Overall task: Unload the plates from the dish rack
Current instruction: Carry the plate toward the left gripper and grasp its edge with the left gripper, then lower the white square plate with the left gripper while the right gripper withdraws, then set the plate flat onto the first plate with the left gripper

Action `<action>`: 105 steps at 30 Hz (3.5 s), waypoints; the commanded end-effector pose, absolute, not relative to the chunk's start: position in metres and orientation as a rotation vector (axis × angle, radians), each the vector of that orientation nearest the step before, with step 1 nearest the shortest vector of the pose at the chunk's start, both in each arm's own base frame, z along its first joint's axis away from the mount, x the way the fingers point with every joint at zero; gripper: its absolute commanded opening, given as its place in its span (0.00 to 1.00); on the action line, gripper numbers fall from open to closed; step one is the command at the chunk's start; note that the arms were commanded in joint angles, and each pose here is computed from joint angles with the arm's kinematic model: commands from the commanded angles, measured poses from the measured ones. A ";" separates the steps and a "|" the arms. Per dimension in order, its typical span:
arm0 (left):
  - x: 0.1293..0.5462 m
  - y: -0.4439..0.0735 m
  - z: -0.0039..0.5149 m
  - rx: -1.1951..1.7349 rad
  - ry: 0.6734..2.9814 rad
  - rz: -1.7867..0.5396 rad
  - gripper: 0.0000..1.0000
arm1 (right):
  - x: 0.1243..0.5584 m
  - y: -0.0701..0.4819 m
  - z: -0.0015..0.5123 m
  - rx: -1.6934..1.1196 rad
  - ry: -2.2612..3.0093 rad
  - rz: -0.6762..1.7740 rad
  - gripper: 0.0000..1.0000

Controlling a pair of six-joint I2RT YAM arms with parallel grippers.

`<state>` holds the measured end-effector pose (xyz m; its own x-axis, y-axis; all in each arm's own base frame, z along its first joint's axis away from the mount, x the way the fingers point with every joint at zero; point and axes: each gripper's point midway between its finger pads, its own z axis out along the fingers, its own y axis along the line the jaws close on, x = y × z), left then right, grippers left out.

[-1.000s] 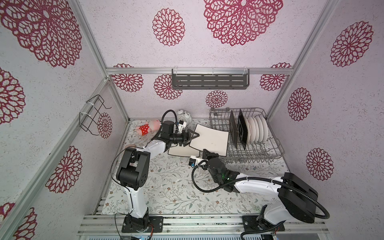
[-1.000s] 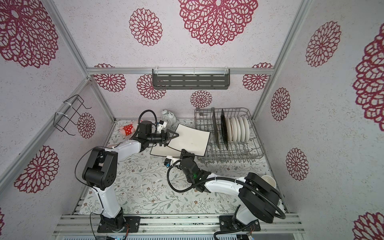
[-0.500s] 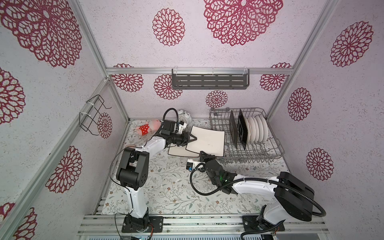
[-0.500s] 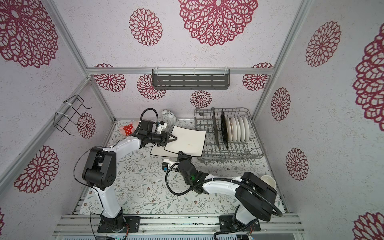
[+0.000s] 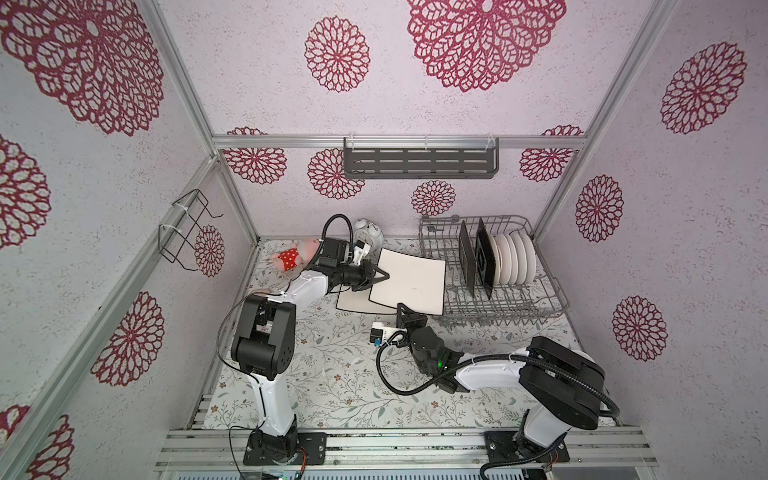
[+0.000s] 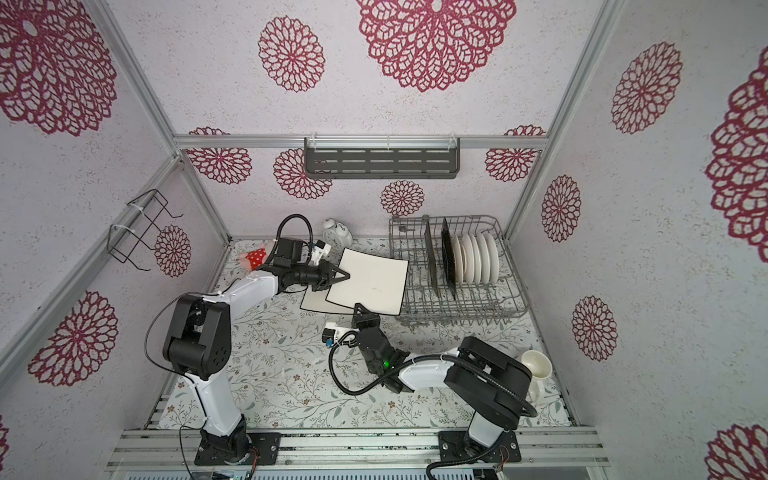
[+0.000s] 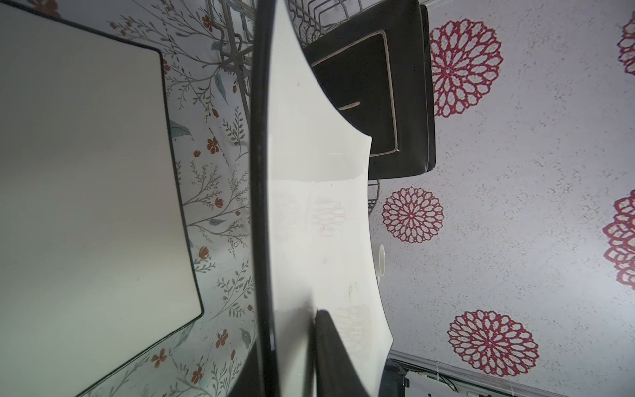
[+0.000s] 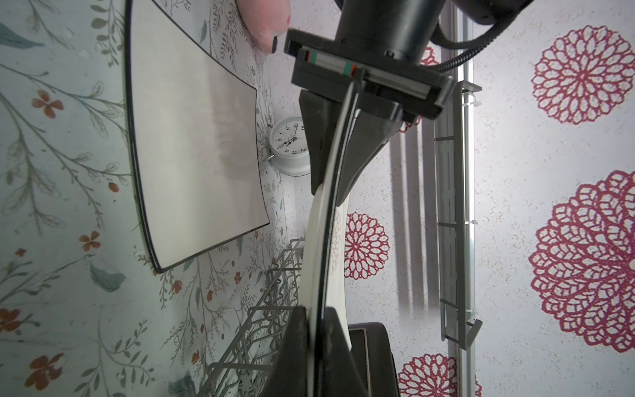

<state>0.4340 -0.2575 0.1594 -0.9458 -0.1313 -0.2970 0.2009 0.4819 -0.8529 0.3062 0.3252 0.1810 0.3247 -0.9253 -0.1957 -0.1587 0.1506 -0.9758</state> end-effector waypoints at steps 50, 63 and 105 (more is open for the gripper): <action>0.472 -0.200 0.210 -0.106 2.121 -1.450 0.00 | 0.259 0.337 0.212 -1.105 1.492 0.108 0.92; 0.486 -0.183 0.188 -0.087 2.201 -1.340 0.00 | 0.314 0.286 0.235 -0.685 1.778 0.619 0.79; 0.505 -0.133 0.103 -0.258 2.352 -1.203 0.00 | 0.353 0.293 0.195 -0.629 1.918 0.791 0.61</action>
<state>0.4877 -0.1382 0.0883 -0.8913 -0.3764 -0.2528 -0.0222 0.5931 -0.8048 0.3459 0.2870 0.1764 -0.4590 -0.1459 -0.8764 -0.6914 0.6781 0.2493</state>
